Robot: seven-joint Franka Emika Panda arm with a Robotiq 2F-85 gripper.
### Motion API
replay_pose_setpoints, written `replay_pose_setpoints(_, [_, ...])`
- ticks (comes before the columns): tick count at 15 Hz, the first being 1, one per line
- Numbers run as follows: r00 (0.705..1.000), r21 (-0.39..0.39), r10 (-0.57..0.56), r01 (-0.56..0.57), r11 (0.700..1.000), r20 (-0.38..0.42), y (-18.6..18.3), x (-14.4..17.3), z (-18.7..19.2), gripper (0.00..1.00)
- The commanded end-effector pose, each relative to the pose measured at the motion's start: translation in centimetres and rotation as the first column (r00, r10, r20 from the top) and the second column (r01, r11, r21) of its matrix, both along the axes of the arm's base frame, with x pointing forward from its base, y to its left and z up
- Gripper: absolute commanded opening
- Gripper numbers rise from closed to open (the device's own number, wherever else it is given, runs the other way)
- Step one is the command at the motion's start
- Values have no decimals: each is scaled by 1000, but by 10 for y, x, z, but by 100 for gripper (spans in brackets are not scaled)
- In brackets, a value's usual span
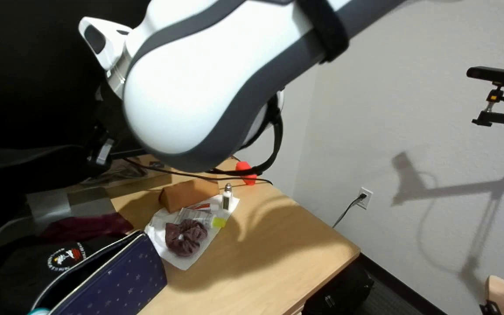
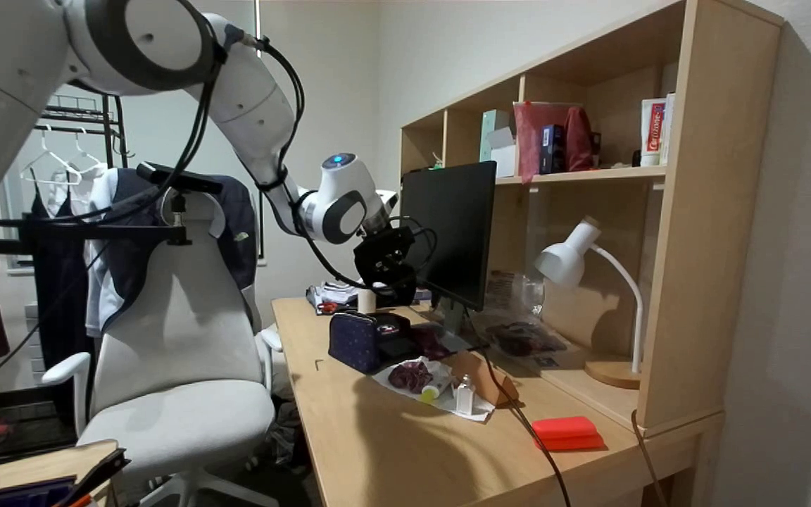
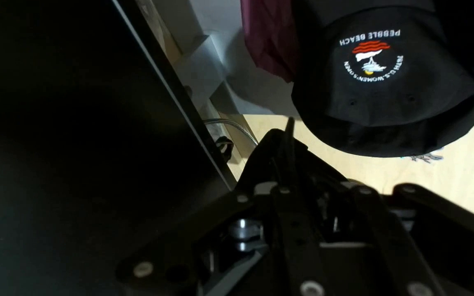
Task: Move the black cap to the left side of the desk
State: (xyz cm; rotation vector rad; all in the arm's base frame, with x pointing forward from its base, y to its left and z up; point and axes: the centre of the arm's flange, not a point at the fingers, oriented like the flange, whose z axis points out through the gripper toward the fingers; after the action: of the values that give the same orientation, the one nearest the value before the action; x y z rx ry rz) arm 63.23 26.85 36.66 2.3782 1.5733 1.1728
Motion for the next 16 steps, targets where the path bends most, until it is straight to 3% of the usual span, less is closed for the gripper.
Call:
replay_pose_setpoints(1, [995,36,94,-95,995,37,12,23,-17,9])
replay_pose_setpoints(5, [978,36,205,-206,978,29,22,25,-40,10])
replay_pose_setpoints(10, [942,-62,331,-328,943,51,27,16,-66,9])
replay_pose_setpoints(11, [939,-77,339,-335,939,54,28,16,-69,35])
replay_pose_setpoints(13, [939,-100,342,-336,937,46,25,15,-70,40])
replay_pose_setpoints(16, [952,-124,305,-300,946,25,17,14,-61,60])
